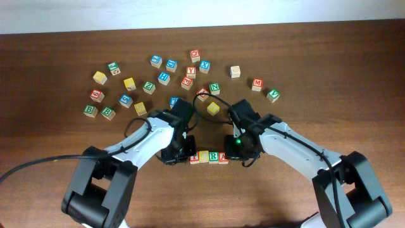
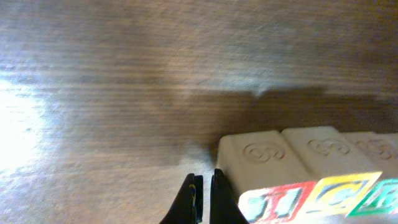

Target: Spell out ICRA

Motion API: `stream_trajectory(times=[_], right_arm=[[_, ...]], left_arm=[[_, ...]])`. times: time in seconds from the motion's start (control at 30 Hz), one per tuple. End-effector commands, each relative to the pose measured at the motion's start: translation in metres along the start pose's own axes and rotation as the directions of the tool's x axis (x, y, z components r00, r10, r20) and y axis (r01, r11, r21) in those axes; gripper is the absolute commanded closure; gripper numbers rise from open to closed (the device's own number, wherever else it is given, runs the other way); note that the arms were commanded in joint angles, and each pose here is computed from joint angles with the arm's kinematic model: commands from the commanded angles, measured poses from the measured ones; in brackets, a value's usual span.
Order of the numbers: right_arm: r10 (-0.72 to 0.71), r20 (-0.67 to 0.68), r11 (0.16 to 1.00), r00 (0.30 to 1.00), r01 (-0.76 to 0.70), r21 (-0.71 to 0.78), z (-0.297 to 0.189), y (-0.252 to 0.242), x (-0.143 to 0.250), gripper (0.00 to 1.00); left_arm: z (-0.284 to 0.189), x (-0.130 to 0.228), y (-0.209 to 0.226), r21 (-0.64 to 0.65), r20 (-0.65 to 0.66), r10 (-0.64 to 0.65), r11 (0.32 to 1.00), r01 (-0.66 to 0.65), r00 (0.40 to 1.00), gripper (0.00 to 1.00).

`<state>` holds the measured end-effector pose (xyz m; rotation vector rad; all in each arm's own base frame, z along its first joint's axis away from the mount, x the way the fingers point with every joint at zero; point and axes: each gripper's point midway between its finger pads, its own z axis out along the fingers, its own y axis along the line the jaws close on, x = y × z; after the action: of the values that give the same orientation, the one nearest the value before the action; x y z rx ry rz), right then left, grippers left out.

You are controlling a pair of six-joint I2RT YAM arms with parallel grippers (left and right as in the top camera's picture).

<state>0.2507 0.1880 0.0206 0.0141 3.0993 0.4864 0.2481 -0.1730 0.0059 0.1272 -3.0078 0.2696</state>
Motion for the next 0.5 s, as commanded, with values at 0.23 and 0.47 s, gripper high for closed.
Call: stream_trajectory(times=[0.23,0.47], right_arm=[[0.015,-0.045,0.995,0.999,-0.011,0.097,-0.026,-0.015,-0.002,0.96],[-0.046,-0.241,0.998,0.970,0.052,0.019,-0.031,0.026,0.053,0.96]], left_arm=[[-0.010,-0.014,0.029,-0.066,0.007,-0.023,0.998,0.024,1.000,1.00],[-0.020,-0.033,0.071,-0.048,0.028,-0.282,0.958,0.283,0.959,1.00]])
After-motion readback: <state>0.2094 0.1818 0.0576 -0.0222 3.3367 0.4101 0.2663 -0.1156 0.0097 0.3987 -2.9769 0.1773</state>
